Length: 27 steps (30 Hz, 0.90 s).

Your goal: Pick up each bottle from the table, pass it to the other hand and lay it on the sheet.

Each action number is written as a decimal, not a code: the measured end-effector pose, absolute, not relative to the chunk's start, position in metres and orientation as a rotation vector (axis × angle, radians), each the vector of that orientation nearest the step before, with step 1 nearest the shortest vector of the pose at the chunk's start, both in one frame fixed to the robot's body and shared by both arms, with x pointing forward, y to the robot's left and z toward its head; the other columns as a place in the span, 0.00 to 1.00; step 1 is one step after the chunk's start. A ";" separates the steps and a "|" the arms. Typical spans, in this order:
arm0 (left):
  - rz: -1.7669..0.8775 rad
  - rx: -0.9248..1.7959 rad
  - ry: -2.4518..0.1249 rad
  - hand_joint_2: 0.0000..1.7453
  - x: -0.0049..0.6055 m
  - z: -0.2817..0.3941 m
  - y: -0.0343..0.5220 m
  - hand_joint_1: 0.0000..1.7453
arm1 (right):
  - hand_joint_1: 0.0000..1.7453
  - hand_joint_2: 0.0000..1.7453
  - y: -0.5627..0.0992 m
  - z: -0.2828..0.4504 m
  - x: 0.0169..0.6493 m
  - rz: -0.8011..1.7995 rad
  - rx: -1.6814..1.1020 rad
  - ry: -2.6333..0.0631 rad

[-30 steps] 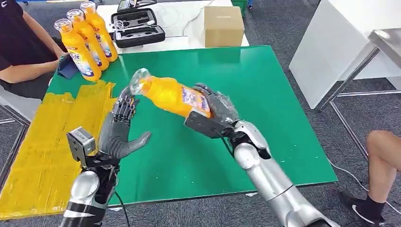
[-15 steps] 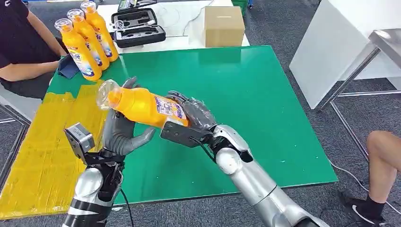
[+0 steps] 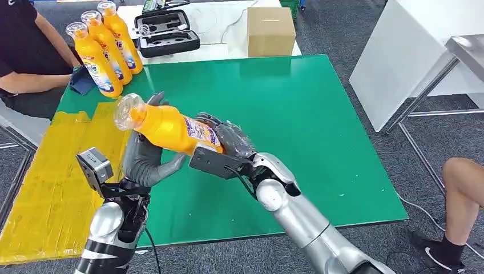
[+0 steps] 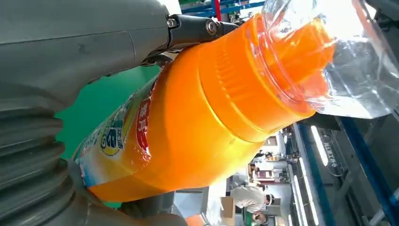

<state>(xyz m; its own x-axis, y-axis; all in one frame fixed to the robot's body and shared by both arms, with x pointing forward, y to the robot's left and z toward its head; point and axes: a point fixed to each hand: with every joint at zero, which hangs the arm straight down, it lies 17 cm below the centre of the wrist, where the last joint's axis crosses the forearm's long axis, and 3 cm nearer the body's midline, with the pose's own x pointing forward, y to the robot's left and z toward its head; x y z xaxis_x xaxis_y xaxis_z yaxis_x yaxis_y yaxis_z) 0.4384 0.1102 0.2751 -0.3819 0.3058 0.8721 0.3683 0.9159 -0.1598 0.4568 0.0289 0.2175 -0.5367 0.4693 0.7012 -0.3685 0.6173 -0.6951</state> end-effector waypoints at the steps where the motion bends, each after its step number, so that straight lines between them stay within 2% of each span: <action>1: -0.070 -0.496 -1.990 1.00 0.438 0.275 0.110 0.00 | 1.00 1.00 0.030 0.217 0.456 1.072 -0.073 -1.852; 11: -0.040 -0.559 -1.973 1.00 0.437 0.273 0.118 0.00 | 1.00 1.00 0.070 0.194 0.413 1.247 0.103 -1.810; 27: -0.077 -0.535 -1.959 1.00 0.435 0.256 0.120 0.00 | 1.00 1.00 0.096 0.176 0.385 1.407 0.143 -1.776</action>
